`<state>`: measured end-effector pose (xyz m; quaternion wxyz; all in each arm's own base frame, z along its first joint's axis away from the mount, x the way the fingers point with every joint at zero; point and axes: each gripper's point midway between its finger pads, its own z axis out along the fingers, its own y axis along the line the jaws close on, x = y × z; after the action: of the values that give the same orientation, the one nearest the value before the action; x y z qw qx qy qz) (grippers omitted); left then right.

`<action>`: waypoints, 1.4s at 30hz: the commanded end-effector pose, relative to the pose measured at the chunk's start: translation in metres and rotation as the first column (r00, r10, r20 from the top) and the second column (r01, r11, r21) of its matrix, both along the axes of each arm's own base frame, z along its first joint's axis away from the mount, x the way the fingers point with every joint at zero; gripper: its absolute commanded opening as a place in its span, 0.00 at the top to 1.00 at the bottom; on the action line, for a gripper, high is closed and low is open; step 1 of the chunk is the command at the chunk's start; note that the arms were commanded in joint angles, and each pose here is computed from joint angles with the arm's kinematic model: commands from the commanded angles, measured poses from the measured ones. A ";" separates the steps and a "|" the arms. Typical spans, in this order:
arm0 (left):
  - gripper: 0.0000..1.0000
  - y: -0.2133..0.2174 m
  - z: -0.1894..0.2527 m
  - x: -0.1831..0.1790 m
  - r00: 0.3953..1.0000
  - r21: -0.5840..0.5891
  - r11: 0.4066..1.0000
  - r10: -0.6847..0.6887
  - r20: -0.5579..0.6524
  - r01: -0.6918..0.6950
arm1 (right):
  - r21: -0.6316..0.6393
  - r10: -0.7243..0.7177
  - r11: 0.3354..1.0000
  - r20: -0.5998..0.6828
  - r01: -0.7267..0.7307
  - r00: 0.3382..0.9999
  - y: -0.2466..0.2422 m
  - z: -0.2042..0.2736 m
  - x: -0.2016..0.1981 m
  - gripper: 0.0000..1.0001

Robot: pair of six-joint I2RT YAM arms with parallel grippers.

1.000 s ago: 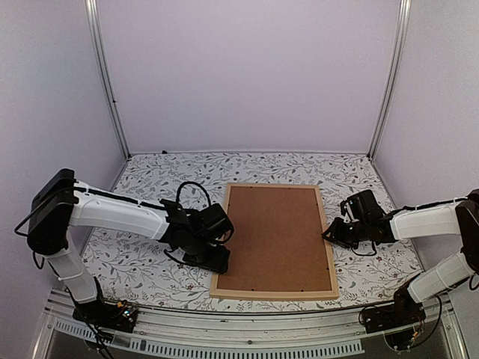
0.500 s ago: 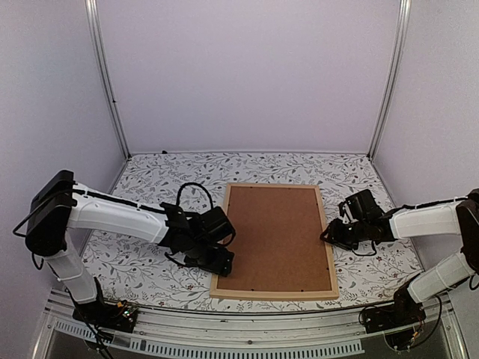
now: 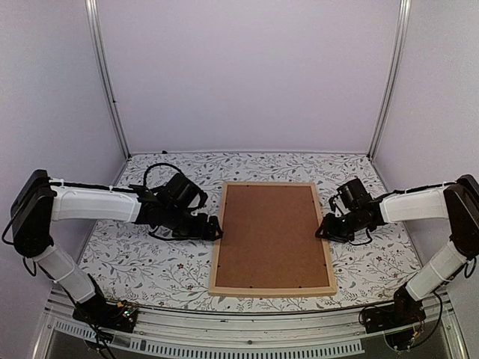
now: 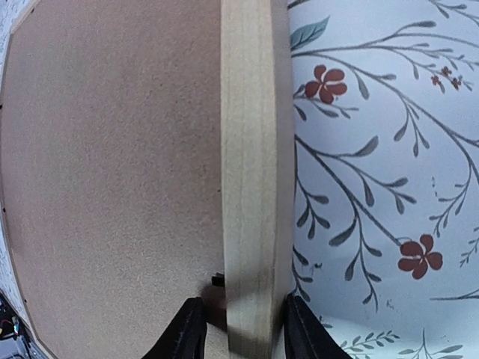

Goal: Put the photo into the frame

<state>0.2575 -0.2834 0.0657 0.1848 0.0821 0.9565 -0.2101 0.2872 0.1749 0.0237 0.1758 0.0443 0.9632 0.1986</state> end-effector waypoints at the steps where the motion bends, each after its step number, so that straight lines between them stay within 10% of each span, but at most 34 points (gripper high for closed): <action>1: 0.09 -0.006 0.005 0.026 0.999 -0.092 0.995 -0.030 0.036 0.033 | -0.078 0.041 0.996 -0.029 -0.043 0.999 -0.010 -0.015 0.008 0.67; 26: 0.10 0.005 -0.022 0.041 1.000 -0.018 1.000 -0.016 0.025 0.017 | -0.143 0.148 0.979 -0.004 -0.147 0.989 0.001 -0.015 0.054 0.74; 36: 0.08 -0.049 0.025 0.009 0.934 -0.005 0.963 -0.260 0.244 0.269 | -0.094 0.190 0.978 0.059 -0.184 0.980 0.018 0.002 0.089 0.79; 42: 0.08 -0.106 0.039 -0.023 0.825 0.030 0.874 -0.468 0.317 0.485 | -0.107 0.201 0.976 0.108 -0.189 0.974 0.020 0.024 0.102 0.60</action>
<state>0.2438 -0.3505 0.0835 0.2464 0.2683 0.8994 -0.2417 0.3759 0.1982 0.0324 0.1893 -0.0626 0.9635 0.1788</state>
